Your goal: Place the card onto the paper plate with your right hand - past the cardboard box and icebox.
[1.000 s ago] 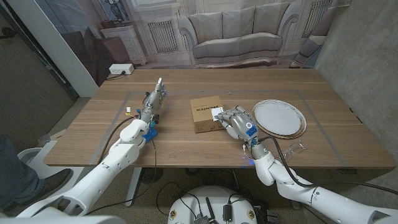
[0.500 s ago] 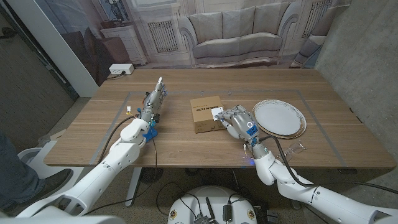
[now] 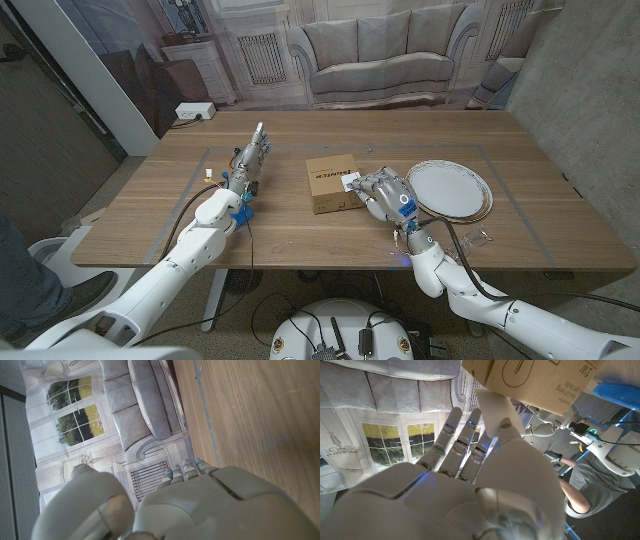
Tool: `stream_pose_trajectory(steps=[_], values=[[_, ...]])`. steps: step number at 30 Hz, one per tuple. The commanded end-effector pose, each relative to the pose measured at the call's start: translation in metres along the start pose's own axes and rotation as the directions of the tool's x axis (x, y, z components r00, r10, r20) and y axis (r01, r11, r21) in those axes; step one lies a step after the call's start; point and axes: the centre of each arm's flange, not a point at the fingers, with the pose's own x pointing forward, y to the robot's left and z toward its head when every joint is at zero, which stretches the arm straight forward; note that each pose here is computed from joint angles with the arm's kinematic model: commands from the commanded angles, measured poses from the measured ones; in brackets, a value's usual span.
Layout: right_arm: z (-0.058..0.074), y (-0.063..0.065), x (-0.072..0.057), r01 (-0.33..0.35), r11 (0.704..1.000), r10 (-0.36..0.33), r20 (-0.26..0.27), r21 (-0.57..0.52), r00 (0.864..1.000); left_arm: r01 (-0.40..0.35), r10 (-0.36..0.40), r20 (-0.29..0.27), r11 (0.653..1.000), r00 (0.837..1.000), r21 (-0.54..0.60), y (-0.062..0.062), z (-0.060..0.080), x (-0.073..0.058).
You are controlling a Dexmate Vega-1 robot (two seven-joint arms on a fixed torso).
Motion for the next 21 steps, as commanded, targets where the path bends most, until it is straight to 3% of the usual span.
stream_pose_trajectory(steps=[1, 21], values=[[0.001, -0.008, 0.006, -0.001, 1.000, 0.001, 0.005, 0.006, 1.000, 0.001, -0.001, 0.001, 1.000, 1.000, 0.000, -0.001, 0.001, 0.001], [0.005, -0.023, 0.011, -0.028, 1.000, 0.028, -0.029, 0.004, 0.999, 0.016, -0.016, 0.001, 1.000, 1.000, -0.001, -0.003, 0.001, 0.006]])
